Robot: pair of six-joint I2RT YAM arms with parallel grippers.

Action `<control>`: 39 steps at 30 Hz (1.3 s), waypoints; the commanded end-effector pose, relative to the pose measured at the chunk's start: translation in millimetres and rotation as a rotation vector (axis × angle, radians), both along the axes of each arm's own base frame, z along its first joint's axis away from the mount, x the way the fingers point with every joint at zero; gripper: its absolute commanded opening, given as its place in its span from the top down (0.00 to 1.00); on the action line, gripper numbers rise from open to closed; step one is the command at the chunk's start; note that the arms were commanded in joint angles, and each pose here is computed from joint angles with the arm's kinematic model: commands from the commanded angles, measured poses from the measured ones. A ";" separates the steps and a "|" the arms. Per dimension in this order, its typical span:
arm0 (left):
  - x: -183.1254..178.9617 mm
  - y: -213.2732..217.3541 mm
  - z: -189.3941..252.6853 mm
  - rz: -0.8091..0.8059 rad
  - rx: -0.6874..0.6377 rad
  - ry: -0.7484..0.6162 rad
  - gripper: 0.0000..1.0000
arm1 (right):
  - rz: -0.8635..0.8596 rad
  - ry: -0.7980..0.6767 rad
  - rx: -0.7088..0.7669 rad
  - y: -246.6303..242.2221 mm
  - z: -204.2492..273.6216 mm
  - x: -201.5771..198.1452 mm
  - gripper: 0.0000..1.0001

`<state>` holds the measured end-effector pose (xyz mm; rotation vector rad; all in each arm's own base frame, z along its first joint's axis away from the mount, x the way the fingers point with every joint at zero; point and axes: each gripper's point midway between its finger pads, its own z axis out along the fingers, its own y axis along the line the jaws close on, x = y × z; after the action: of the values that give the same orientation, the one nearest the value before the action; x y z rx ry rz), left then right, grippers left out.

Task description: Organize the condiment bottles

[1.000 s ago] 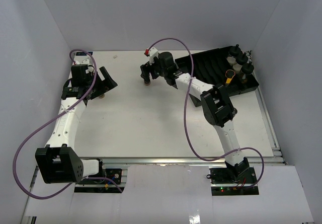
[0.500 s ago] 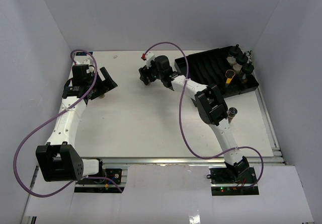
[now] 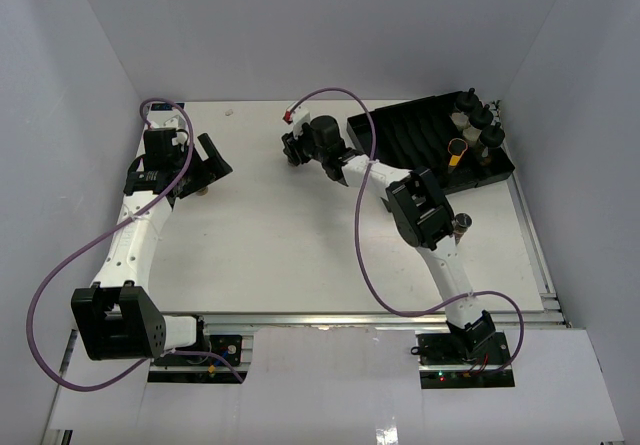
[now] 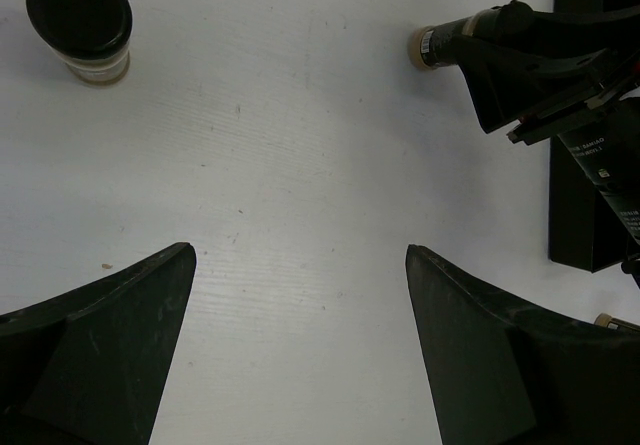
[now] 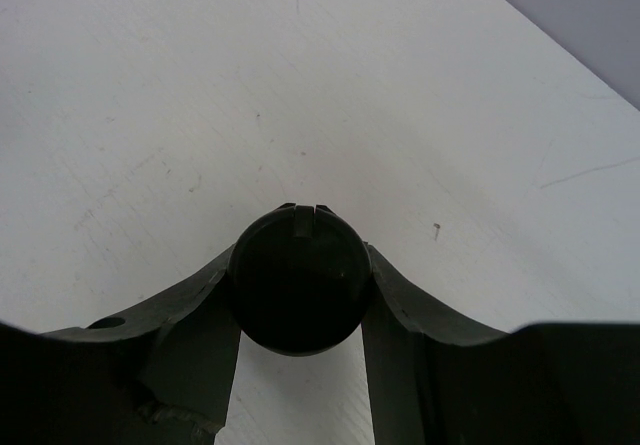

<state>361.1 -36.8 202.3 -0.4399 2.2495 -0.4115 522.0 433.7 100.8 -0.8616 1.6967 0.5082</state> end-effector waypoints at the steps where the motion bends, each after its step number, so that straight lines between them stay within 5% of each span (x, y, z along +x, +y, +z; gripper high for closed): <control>1: 4.9 2.1 14.4 0.002 0.011 -0.047 0.03 | -0.077 -0.254 0.094 -15.5 120.0 7.0 0.91; 13: 3.3 -2.6 18.0 -0.010 -0.013 -0.060 0.03 | -0.283 -0.363 0.140 -97.1 214.0 12.5 0.92; 24: 14.2 -3.0 19.3 0.001 -0.030 -0.069 0.03 | -0.406 -0.267 0.168 -197.4 162.3 55.1 0.92; 39: 31.3 1.0 3.1 0.020 -0.018 -0.055 0.03 | -0.398 -0.139 0.144 -212.4 72.9 94.1 0.92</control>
<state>379.0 -38.2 183.7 -0.4731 2.2685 -0.4283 599.3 218.7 139.2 -0.4604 1.7454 0.2574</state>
